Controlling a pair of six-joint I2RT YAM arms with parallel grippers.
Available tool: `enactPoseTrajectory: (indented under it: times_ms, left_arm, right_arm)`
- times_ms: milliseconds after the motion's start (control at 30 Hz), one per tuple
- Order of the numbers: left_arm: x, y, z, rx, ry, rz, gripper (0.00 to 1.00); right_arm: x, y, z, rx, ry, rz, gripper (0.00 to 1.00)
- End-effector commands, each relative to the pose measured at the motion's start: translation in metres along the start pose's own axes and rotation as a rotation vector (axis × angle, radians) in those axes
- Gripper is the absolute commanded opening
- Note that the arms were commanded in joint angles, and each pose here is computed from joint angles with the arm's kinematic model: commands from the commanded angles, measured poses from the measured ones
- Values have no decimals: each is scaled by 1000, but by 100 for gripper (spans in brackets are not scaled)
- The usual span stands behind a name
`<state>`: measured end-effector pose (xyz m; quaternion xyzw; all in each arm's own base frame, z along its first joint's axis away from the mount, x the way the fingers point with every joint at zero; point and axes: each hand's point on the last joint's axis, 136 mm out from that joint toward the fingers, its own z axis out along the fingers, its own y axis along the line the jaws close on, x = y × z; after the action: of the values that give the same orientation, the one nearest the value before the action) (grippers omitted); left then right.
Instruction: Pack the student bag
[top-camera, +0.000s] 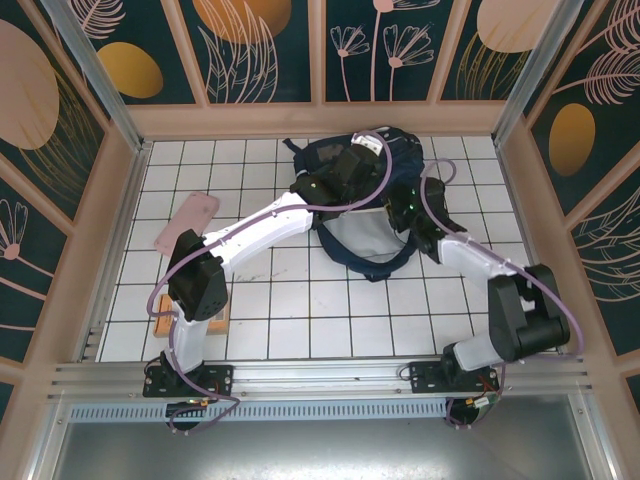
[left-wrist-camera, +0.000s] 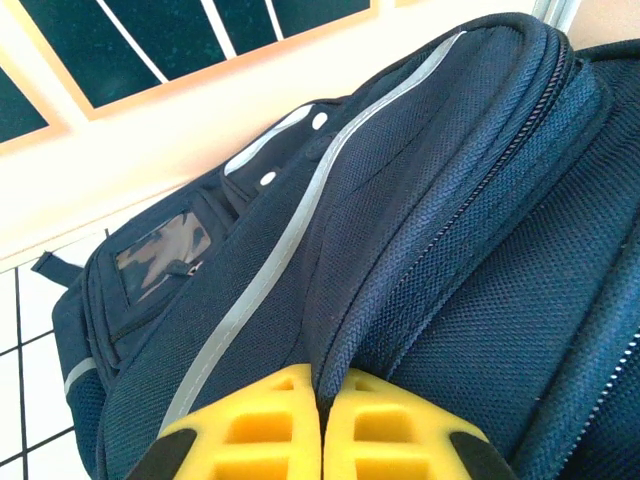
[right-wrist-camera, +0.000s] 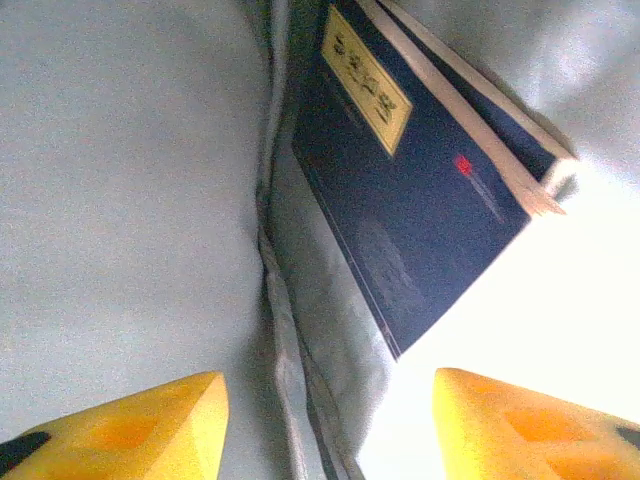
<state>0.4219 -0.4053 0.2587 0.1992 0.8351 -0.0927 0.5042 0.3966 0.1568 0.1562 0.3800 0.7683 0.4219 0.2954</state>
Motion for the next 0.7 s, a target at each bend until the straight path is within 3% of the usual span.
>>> enactPoseTrajectory:
  times_ms: [0, 233, 333, 433, 600, 667]
  left_arm:
    - [-88, 27, -45, -44, -243, -153, 0]
    - [-41, 29, -13, -23, -113, -165, 0]
    - [-6, 20, -2, 54, -16, -198, 16]
    - [22, 12, -4, 119, 53, -228, 42]
    - [54, 19, -29, 148, 131, -307, 79]
    - [70, 34, -40, 106, 156, -363, 87]
  right_arm:
    - [15, -23, -20, 51, 49, -5, 53]
    - [21, -69, -74, 168, -10, -61, 53]
    - [6, -86, -101, 239, -107, -107, 57]
    - [-14, -95, -129, 289, -222, -145, 61]
    - [-36, -70, -146, 253, -293, -217, 66]
    - [-37, -59, -142, 238, -278, -251, 68]
